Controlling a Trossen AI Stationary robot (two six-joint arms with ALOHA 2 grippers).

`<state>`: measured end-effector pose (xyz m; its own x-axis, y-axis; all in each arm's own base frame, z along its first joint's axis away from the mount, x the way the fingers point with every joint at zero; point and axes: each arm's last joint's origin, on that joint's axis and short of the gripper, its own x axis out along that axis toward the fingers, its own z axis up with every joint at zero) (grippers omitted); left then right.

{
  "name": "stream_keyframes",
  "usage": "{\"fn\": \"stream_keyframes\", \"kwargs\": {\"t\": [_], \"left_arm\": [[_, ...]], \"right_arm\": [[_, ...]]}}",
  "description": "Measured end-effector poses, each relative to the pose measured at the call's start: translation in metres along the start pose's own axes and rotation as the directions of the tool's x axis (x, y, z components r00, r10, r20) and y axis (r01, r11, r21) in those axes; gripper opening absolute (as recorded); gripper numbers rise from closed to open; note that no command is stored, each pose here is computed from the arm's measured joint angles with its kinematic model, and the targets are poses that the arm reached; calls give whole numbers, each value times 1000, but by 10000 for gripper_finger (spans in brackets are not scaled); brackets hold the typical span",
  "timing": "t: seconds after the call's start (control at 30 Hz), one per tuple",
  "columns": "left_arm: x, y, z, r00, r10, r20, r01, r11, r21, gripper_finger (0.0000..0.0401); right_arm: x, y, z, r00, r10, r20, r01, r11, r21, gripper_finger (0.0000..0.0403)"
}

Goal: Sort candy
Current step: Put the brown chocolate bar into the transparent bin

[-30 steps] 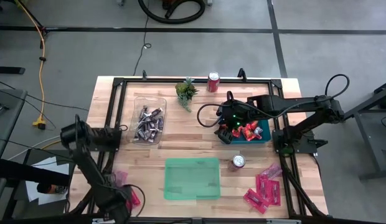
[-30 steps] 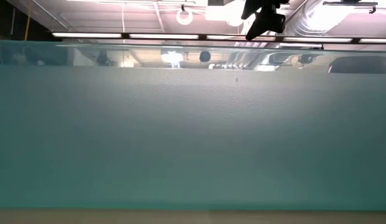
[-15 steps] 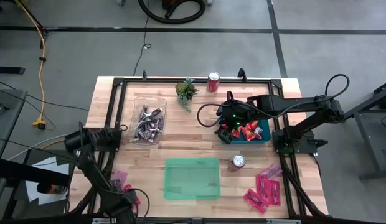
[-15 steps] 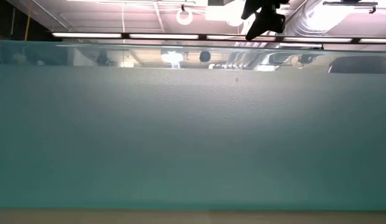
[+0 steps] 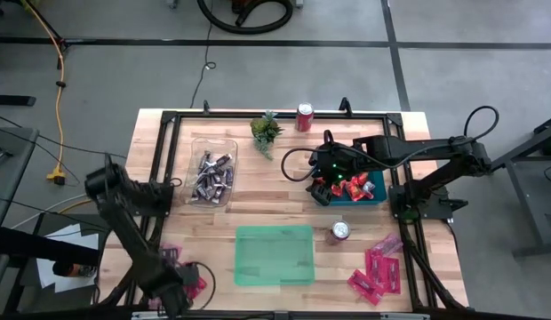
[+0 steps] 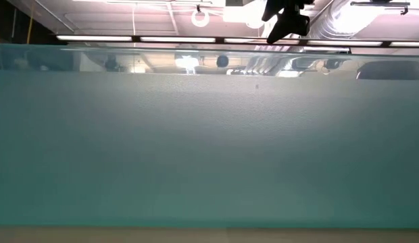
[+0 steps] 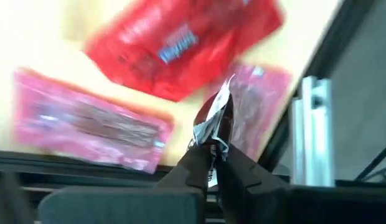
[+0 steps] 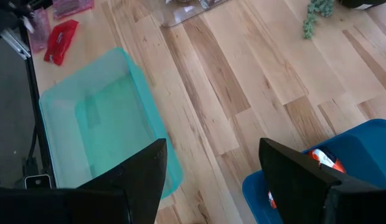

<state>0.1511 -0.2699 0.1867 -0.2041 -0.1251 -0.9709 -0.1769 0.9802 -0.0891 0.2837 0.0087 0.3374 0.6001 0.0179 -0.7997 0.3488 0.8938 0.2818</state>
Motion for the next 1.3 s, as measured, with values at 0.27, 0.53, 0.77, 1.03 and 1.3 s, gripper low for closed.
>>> {"fn": "stream_keyframes", "kwargs": {"t": [0.27, 0.53, 0.77, 1.03, 1.3], "left_arm": [[-99, 60, 10, 832, -25, 555, 85, 993, -82, 1], [-153, 170, 50, 527, 492, 693, 0, 816, -579, 0], [-104, 246, 73, 609, 584, 537, 93, 620, -779, 0], [-41, 276, 82, 687, 432, 584, 372, 481, -794, 0], [-20, 289, 90, 798, 412, 440, 245, 445, -861, 0]], "right_arm": [[0, 0, 0, 1000, -1, 3, 1, 1000, 3, 250], [0, 1, 6, 996, -32, 88, 29, 999, 38, 250], [0, 1, 7, 995, -29, 93, 24, 998, 55, 250], [0, 1, 7, 993, -54, 106, 45, 996, 78, 250], [0, 1, 8, 992, -54, 113, 46, 996, 78, 250]]}}
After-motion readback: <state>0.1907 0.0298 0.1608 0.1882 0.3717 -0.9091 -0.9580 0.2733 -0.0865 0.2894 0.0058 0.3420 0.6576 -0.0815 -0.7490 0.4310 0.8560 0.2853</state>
